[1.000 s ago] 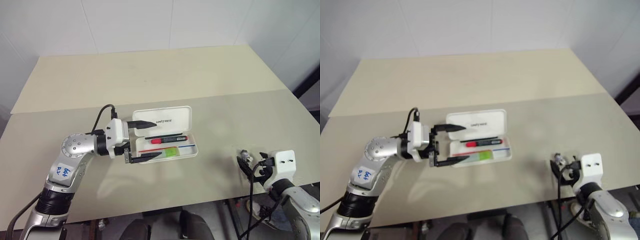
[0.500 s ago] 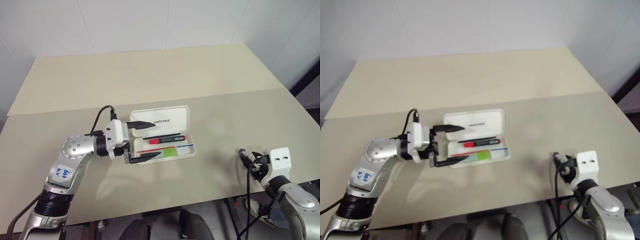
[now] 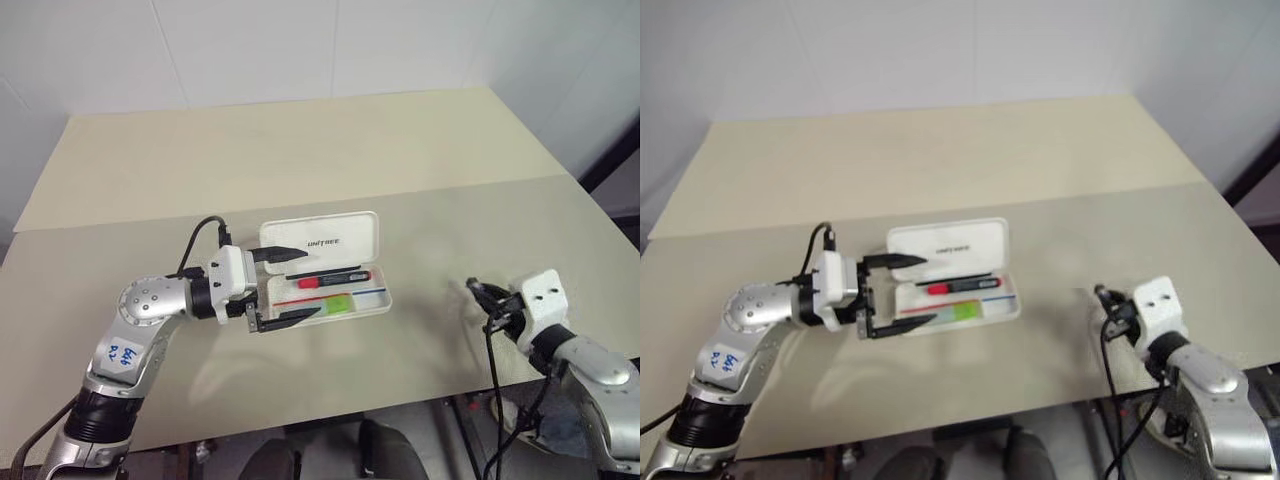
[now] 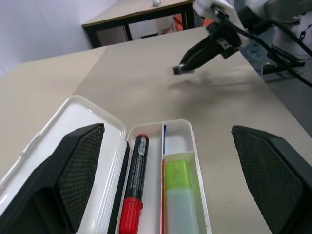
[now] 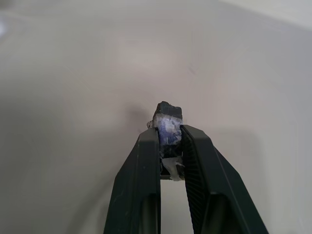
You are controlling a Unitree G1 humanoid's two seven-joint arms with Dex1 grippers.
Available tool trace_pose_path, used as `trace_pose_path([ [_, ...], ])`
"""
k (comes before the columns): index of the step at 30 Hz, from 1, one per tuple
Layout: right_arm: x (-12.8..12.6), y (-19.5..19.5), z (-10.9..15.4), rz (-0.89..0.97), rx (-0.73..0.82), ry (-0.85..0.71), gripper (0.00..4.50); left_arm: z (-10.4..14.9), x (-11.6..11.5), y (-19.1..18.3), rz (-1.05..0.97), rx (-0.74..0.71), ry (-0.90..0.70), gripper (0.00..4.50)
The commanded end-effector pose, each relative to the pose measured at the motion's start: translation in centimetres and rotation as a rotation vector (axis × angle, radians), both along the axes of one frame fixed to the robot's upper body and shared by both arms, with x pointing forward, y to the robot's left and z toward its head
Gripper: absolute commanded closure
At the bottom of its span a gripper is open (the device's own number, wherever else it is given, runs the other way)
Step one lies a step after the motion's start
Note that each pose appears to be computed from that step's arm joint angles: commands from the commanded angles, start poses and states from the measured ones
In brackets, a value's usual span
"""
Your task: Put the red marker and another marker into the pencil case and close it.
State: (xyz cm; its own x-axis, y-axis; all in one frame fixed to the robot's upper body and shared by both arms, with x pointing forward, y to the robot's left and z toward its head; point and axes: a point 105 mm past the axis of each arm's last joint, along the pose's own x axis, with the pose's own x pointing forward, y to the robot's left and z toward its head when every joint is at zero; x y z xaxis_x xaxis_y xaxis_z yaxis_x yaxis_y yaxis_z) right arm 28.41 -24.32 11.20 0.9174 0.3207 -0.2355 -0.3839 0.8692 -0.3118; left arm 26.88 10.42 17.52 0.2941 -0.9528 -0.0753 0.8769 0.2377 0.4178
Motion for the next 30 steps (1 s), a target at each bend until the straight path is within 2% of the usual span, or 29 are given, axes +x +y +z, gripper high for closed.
trace_pose_path([
  [1,0.8,2.1,2.0,0.230,-0.098,-0.057,3.89,1.1,-0.3,0.1,0.002,0.003,-0.061,0.00],
  [6,2.4,4.6,3.2,0.475,-0.179,-0.073,3.89,1.0,-0.2,0.4,0.011,0.016,-0.065,0.00],
  [12,2.2,9.0,3.2,0.862,-0.258,-0.075,3.89,1.3,-0.1,0.9,0.037,0.023,-0.110,0.00],
  [15,2.0,9.9,2.5,0.977,-0.290,-0.061,3.89,1.4,0.0,1.3,0.052,0.033,-0.114,0.00],
  [22,3.1,11.4,2.4,1.068,-0.293,-0.087,3.89,1.7,-0.3,2.1,0.089,0.049,-0.124,0.00],
  [30,3.3,12.5,2.2,1.131,-0.297,-0.093,3.89,1.5,-0.8,2.2,0.114,0.048,-0.117,0.00],
])
